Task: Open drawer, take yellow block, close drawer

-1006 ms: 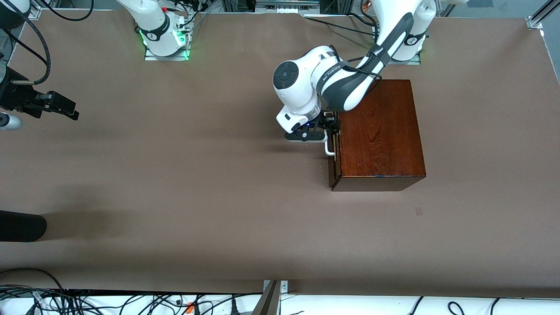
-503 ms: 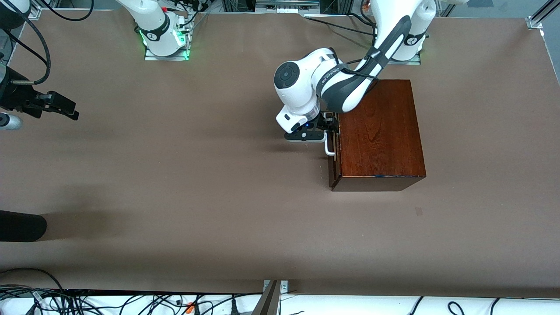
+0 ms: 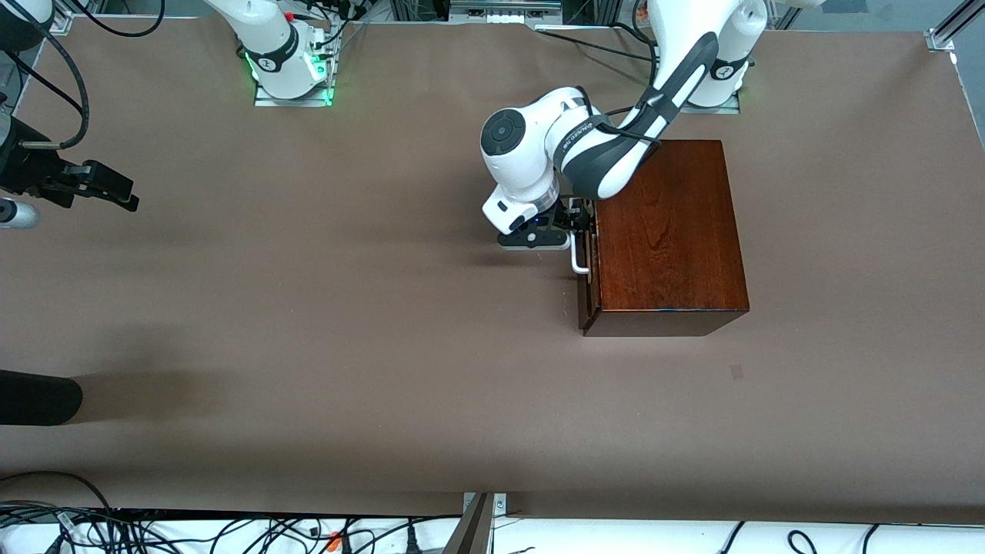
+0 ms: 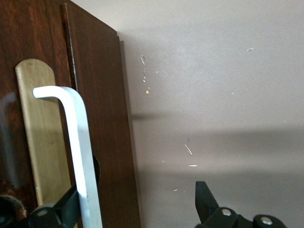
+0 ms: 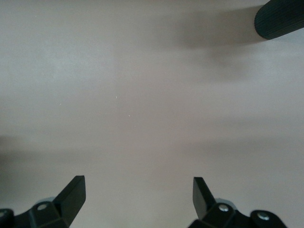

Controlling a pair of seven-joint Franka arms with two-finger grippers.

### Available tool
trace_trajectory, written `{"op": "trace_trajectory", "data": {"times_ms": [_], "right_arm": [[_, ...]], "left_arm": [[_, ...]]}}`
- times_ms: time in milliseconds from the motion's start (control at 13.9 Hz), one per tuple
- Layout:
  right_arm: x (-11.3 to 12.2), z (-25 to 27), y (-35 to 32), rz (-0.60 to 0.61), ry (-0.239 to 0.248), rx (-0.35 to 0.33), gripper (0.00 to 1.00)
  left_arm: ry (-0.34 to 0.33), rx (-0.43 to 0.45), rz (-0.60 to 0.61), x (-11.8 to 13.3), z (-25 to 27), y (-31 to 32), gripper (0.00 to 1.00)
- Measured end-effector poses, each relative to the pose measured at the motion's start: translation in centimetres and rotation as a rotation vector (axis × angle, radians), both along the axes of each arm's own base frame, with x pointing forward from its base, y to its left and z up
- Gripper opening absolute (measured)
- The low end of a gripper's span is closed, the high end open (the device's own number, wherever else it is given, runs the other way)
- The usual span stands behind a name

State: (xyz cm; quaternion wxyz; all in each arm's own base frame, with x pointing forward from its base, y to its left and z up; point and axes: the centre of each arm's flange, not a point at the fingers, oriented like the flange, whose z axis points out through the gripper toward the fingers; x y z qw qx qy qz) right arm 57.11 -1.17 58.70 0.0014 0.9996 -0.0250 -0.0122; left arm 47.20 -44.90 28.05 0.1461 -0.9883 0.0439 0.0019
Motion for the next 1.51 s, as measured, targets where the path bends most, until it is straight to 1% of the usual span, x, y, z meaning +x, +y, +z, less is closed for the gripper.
{"op": "trace_trajectory", "data": {"times_ms": [144, 287, 503, 1078, 1150, 1293, 1509], "right_arm": [[0.0, 0.0, 0.0, 0.0, 0.0, 0.0, 1.0], [0.0, 0.0, 0.0, 0.0, 0.0, 0.0, 1.0], [0.0, 0.0, 0.0, 0.0, 0.0, 0.0, 1.0], [0.0, 0.0, 0.0, 0.0, 0.0, 0.0, 1.0], [0.0, 0.0, 0.0, 0.0, 0.0, 0.0, 1.0], [0.0, 0.0, 0.0, 0.0, 0.0, 0.0, 1.0], [0.0, 0.0, 0.0, 0.0, 0.0, 0.0, 1.0]], "left_arm": [[-0.009, -0.011, 0.003, -0.1, 0.1, -0.4, 1.0], [-0.026, -0.044, 0.014, -0.1, 0.3, -1.0, 1.0], [-0.031, -0.08, 0.029, 0.1, 0.5, -1.7, 1.0], [-0.035, -0.087, 0.075, 0.5, 0.4, -2.9, 1.0], [-0.032, -0.094, 0.081, 0.5, 0.4, -3.1, 1.0], [-0.028, -0.137, 0.092, 0.7, 0.7, -4.0, 1.0], [-0.026, -0.148, 0.093, 0.7, 0.7, -4.6, 1.0]]}}
